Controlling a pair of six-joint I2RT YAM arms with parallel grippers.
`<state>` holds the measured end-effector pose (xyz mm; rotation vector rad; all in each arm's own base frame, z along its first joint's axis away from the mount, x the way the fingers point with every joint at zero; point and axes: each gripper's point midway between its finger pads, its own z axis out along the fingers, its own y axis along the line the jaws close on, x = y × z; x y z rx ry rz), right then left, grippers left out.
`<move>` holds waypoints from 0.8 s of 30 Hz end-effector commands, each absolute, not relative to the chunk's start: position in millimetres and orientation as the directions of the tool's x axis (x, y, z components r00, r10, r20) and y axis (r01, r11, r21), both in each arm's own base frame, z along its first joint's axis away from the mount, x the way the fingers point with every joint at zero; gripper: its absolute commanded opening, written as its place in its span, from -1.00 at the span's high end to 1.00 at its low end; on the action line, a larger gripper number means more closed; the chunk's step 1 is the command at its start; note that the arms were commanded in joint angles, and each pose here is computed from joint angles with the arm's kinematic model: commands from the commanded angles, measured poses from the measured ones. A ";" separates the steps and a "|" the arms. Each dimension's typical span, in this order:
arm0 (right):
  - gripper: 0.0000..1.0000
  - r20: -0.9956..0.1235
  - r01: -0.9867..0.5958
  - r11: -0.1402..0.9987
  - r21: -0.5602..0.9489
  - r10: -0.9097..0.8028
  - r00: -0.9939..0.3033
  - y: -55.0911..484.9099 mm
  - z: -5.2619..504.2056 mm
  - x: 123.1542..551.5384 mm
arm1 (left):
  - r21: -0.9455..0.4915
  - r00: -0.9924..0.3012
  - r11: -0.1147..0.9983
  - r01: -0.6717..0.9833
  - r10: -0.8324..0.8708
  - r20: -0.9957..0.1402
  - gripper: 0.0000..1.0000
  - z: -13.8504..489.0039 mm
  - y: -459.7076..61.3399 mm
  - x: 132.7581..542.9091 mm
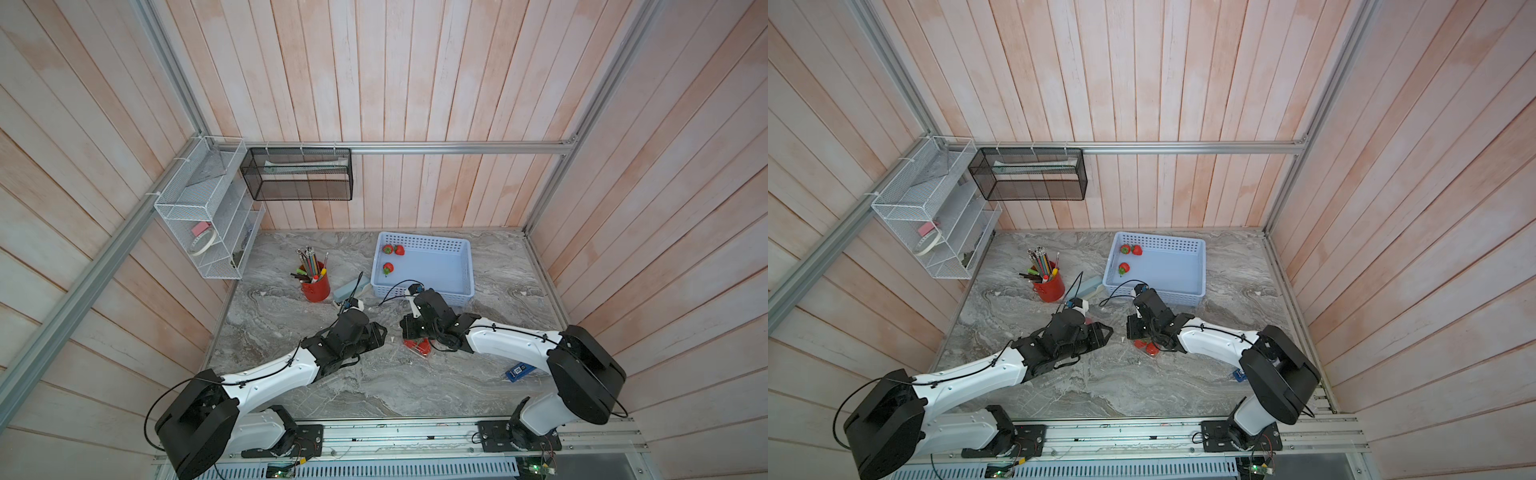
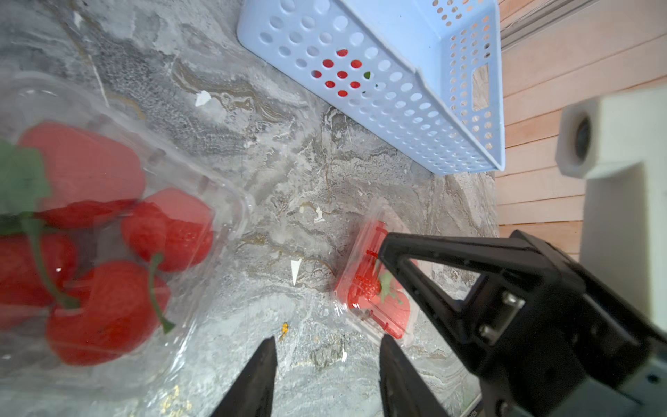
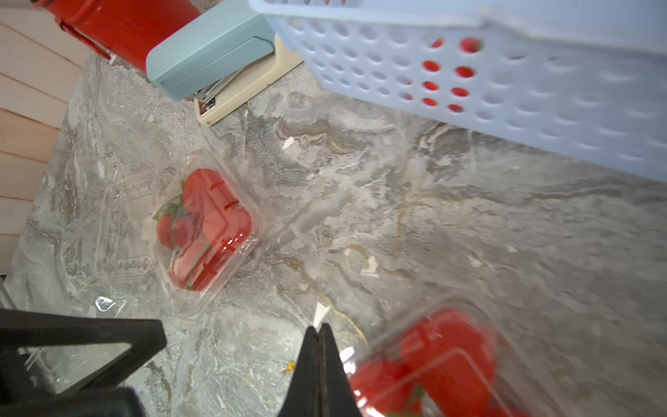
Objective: Pack strawberries into containers
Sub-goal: Close the packing box at the center of the board.
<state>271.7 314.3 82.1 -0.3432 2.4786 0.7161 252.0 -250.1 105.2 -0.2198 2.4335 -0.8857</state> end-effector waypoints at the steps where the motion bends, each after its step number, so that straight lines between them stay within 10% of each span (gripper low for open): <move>1: 1.00 -0.527 -0.389 0.812 0.436 -0.120 -0.841 324.4 71.7 263.8 | -0.617 -0.836 0.786 0.022 -0.324 -0.443 0.01 103.8 -242.5 252.5; 16: 1.00 -0.443 -0.336 0.893 0.298 -0.183 -0.878 258.5 55.2 219.1 | -0.621 -0.856 0.782 0.050 -0.286 -0.430 -0.30 94.6 -257.8 259.3; 24: 1.00 -0.479 -0.257 0.934 0.246 -0.114 -0.870 211.6 79.5 210.6 | -0.654 -0.877 0.749 0.111 -0.235 -0.418 -0.81 90.3 -291.1 274.1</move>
